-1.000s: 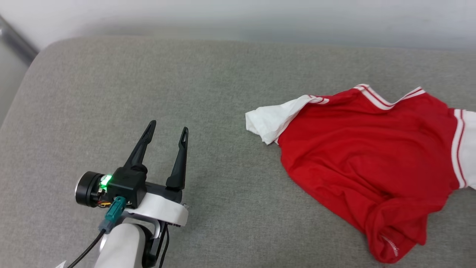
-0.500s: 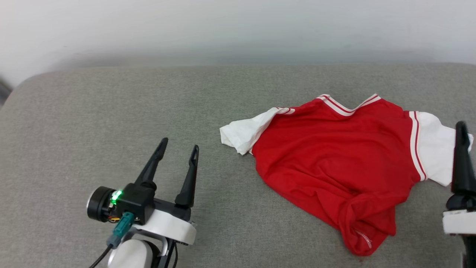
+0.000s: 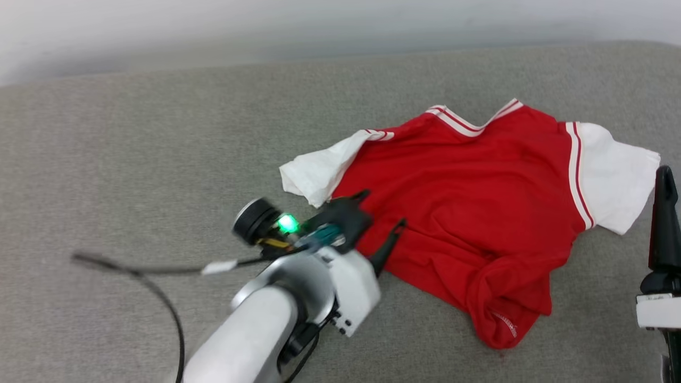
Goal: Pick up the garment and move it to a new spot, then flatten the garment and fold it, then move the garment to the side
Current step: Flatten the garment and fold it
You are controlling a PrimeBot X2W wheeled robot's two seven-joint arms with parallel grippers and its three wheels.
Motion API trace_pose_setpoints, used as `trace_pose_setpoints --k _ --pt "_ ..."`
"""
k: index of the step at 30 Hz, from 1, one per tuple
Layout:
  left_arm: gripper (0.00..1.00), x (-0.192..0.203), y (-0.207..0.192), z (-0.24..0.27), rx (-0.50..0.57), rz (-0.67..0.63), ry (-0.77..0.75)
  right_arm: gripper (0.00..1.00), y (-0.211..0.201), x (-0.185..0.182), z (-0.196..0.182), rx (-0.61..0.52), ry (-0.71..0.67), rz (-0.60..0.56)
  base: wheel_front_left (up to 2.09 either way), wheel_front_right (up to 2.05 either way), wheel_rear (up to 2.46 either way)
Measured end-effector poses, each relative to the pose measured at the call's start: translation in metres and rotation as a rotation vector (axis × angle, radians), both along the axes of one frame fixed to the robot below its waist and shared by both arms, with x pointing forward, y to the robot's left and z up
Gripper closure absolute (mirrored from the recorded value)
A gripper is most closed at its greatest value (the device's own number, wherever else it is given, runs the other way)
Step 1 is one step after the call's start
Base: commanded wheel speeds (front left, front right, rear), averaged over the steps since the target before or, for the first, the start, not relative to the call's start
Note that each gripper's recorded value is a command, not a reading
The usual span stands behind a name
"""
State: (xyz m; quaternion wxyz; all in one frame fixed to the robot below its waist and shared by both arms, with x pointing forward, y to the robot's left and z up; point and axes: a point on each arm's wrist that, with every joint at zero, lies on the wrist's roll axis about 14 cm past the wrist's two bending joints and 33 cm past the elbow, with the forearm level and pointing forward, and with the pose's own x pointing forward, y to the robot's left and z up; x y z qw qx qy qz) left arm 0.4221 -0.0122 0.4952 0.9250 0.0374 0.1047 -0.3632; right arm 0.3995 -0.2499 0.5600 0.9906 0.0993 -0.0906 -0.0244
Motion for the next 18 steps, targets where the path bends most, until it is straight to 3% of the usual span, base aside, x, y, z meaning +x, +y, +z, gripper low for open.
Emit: trace_pose_setpoints --k 10,18 --pt "0.00 -0.016 -0.060 -0.049 0.278 -0.351 0.234 0.00 -0.019 0.008 -0.032 0.034 0.078 -0.063 0.00 0.00 0.00" --pt "0.00 -0.016 -0.051 -0.100 0.447 -0.427 0.348 0.00 -0.024 0.008 -0.055 0.050 0.128 -0.085 0.00 0.00 0.00"
